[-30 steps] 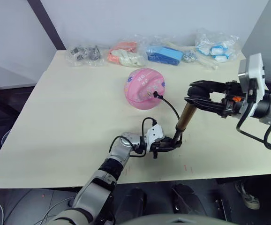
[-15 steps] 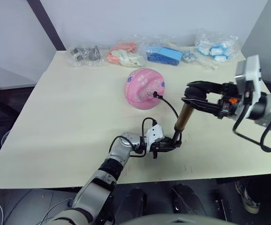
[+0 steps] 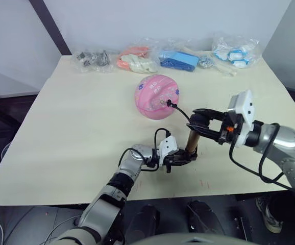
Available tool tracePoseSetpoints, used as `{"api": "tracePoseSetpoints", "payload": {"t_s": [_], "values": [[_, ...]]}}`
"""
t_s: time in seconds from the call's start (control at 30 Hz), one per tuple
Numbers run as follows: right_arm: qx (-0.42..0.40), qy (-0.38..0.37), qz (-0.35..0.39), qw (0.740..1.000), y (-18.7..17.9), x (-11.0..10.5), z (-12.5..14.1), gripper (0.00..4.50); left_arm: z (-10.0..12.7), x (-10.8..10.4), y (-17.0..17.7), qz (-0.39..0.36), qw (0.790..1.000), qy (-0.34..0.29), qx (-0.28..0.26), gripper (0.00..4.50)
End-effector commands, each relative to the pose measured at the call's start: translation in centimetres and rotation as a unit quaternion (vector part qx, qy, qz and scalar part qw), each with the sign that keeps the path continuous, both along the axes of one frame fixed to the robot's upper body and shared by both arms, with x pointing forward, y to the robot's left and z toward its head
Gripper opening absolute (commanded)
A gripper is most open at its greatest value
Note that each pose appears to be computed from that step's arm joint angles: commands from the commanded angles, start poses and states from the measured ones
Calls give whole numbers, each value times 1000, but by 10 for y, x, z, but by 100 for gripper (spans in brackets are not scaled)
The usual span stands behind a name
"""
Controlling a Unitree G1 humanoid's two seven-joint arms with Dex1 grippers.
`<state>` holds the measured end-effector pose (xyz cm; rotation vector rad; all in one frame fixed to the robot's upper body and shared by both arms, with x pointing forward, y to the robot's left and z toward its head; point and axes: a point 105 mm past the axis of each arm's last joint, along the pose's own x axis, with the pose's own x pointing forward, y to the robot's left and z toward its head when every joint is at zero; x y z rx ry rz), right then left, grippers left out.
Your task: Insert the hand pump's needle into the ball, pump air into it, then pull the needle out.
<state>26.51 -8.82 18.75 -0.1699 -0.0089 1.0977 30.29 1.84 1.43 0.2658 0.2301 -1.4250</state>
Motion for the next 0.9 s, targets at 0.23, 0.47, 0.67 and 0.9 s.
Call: {"api": "tracePoseSetpoints", "payload": {"t_s": [0.23,0.47,0.67,0.9], "values": [[-22,73,13,997,11,-10,-56,181,-6,-3,3,4,1000,13,7,112],[-21,33,11,999,4,-5,-31,181,-7,-3,3,3,1000,14,8,112],[-6,-8,36,999,2,-5,16,181,-8,-4,2,1,1000,15,9,112],[13,-28,49,998,-3,-8,58,181,-9,-5,1,-1,1000,16,9,112]]}}
